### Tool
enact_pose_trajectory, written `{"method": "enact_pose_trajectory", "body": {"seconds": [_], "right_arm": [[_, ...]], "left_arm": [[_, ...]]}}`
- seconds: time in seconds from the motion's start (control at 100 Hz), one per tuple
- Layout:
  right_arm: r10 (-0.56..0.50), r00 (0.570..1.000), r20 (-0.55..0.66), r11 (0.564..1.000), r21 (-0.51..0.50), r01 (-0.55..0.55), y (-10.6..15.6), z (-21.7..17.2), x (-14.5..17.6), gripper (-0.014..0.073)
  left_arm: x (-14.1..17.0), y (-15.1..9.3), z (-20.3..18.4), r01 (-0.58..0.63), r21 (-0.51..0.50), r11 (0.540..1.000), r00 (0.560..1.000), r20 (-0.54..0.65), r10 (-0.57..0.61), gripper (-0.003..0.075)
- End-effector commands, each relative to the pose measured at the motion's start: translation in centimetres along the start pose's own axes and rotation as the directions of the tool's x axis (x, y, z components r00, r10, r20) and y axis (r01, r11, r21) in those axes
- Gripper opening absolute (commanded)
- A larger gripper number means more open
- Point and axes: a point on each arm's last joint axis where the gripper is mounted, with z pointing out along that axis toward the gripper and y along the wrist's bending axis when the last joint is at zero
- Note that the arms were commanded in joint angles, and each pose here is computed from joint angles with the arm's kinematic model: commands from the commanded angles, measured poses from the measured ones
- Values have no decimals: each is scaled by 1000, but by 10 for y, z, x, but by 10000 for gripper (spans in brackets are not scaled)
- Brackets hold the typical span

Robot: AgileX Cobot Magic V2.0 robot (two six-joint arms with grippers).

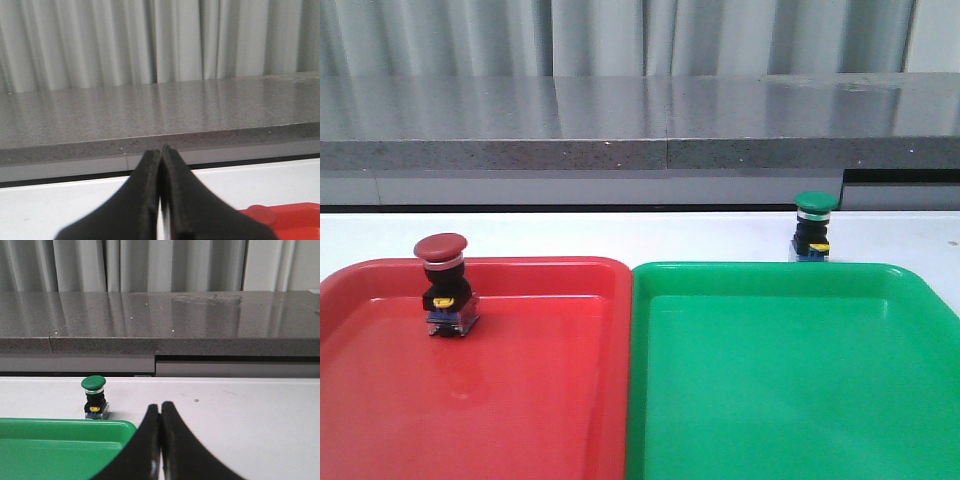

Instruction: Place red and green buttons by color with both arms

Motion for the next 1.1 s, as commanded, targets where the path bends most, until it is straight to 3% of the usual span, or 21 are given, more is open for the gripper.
{"method": "enact_pose_trajectory", "body": {"seconds": [0.0,0.16,0.34,0.75,1.09], "right_arm": [[-11,993,118,1000,2,11,0,-2,-14,-67],[-11,993,118,1000,2,11,0,-2,-14,-67],[-11,993,118,1000,2,11,0,-2,-14,-67],[-11,993,118,1000,2,11,0,-2,-14,-67],[-11,993,118,1000,2,11,0,-2,-14,-67]], "left_arm": [[-3,2,-5,-4,-40,999,995,96,8,-20],[16,1,-10,2,-51,999,994,112,4,-19],[34,1,-8,2,-50,999,999,43,0,-19],[34,-3,-8,-23,14,1000,999,44,23,-19],[34,-3,-8,-24,10,1000,999,44,23,-20]]}}
